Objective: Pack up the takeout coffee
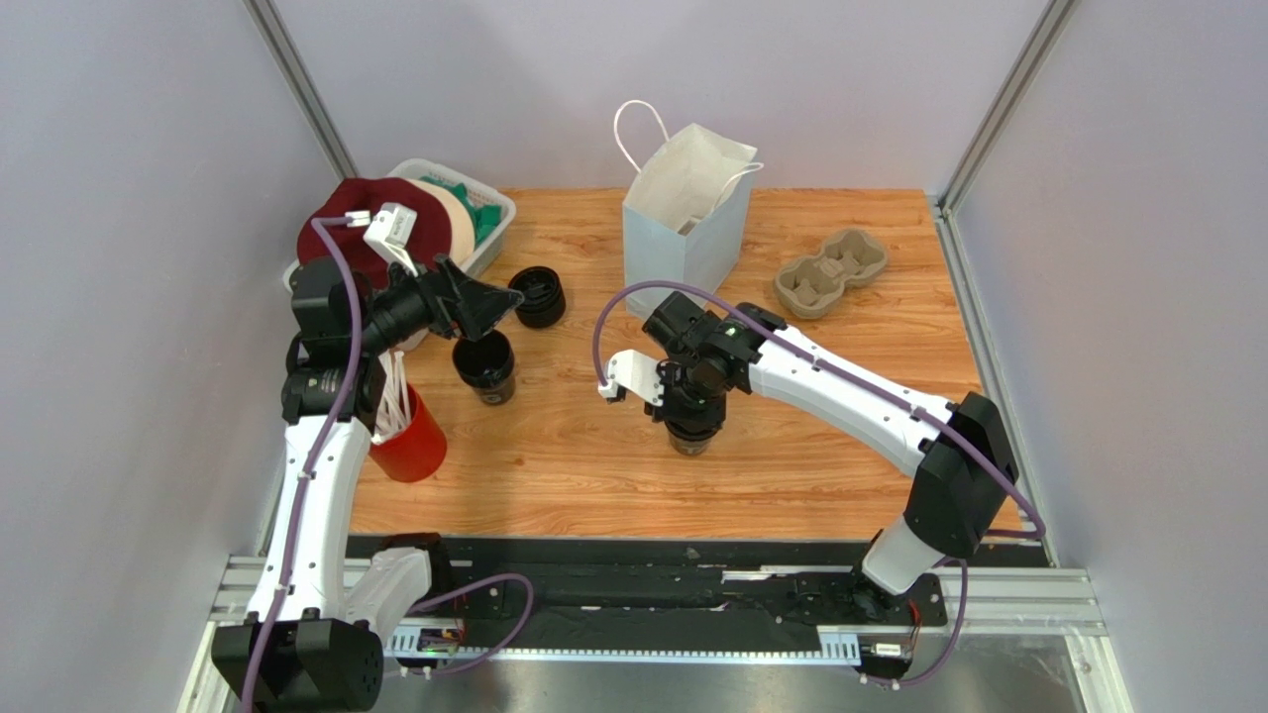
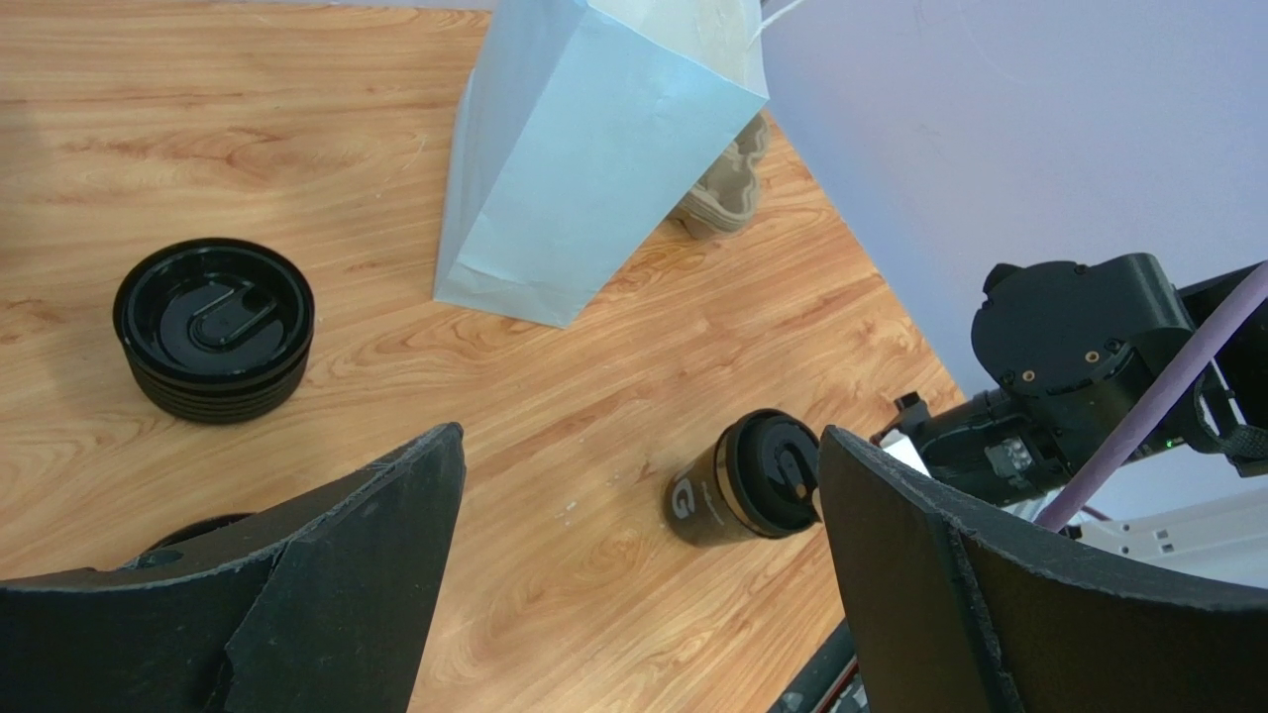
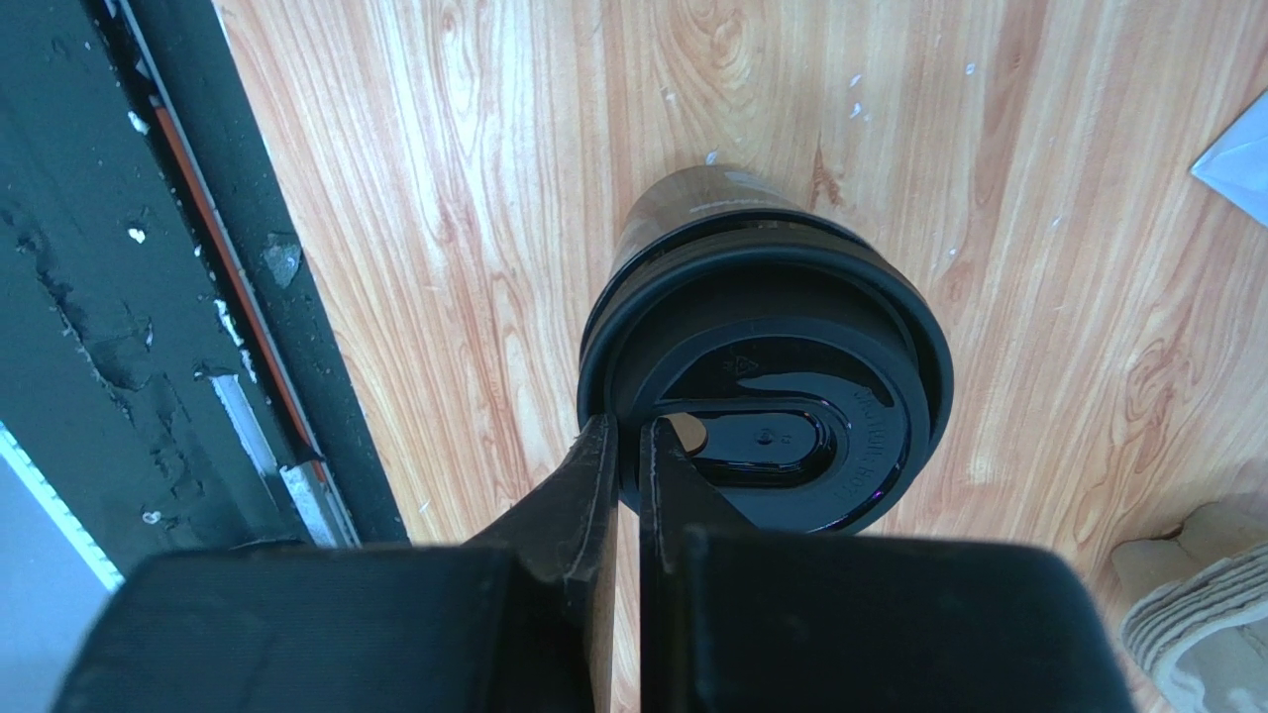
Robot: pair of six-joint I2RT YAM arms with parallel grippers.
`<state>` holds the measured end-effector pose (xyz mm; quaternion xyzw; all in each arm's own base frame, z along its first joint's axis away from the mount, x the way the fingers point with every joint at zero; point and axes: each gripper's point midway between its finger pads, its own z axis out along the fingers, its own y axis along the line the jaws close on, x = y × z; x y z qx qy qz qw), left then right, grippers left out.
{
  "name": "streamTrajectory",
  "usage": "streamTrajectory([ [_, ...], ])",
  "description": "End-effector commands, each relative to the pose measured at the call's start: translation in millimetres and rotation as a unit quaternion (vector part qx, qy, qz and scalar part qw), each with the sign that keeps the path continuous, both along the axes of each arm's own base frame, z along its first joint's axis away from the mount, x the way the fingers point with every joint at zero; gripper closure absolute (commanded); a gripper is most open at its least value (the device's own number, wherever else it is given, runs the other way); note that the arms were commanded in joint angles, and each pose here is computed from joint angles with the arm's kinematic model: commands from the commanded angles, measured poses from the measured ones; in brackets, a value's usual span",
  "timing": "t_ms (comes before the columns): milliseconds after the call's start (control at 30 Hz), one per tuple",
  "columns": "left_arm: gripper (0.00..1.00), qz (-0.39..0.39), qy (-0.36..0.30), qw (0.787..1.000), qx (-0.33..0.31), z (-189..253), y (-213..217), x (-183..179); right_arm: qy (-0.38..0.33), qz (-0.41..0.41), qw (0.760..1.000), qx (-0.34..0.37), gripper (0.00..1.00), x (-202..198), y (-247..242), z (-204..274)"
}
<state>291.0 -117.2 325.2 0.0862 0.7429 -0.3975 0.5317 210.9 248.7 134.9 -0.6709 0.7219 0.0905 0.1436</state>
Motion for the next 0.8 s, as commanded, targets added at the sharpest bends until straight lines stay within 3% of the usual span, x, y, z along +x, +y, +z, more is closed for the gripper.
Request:
streamTrajectory([
  [0, 0.04, -0.001, -0.023, 1.0, -0.001, 10.9, 1.4, -1.3, 0.009, 0.013, 1.0, -0.001, 1.0, -6.2, -0.3, -0.9],
  [767, 0.03, 0.0, -0.023, 1.0, -0.002, 10.5, 1.6, -1.1, 0.008, 0.014, 1.0, 0.002, 1.0, -2.2, 6.8, -9.1],
])
